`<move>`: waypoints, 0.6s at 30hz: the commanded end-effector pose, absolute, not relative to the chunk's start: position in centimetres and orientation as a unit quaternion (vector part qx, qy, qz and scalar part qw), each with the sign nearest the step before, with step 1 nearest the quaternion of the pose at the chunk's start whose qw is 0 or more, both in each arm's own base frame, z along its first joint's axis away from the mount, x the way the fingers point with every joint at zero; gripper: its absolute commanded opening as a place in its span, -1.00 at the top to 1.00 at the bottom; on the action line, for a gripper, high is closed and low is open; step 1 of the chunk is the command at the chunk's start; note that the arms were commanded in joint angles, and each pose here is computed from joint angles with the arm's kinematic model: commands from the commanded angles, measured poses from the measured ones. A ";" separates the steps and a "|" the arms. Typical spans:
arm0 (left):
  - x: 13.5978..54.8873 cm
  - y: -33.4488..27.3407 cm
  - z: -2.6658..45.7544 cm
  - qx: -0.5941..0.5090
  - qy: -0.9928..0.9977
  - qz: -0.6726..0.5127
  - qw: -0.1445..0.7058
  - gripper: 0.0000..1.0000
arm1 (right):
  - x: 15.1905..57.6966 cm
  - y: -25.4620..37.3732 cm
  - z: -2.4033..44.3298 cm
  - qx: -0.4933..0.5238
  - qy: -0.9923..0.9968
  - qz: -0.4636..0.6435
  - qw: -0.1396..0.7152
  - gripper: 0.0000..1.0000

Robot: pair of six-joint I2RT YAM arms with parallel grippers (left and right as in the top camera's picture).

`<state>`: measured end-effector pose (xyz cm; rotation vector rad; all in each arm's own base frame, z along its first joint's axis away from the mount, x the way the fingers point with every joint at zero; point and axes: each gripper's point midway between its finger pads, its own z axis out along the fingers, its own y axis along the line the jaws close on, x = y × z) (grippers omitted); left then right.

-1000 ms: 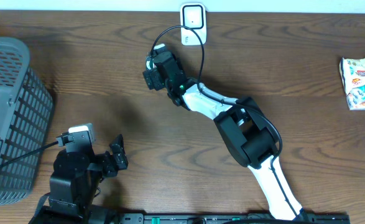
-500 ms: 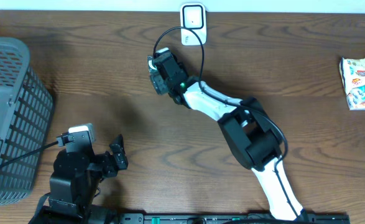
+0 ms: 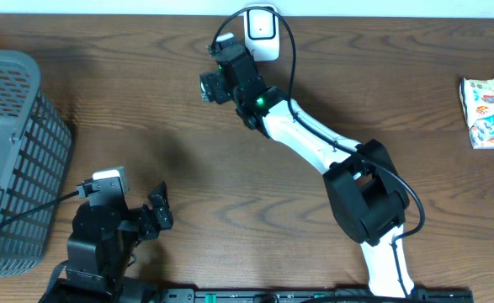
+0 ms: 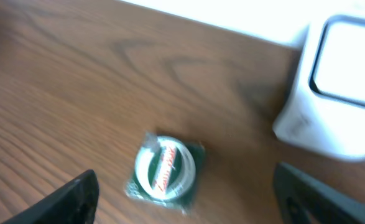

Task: Scan the item barcode

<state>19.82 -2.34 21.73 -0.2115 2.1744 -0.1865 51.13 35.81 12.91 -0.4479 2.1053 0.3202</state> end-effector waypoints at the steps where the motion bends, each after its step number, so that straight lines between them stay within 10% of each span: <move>1: 19.8 -2.1 21.8 -0.091 0.881 -0.072 0.459 -0.96 | 51.2 37.4 11.7 -0.193 0.848 0.157 0.467 -0.79; 10: 19.8 -2.1 21.8 -0.091 0.881 -0.072 0.459 -0.96 | 52.0 38.7 6.4 -0.188 0.849 0.177 0.460 -0.79; 18: 19.8 -2.1 21.8 -0.091 0.881 -0.072 0.459 -0.95 | 52.5 37.2 5.2 -0.175 0.861 0.132 0.460 -0.36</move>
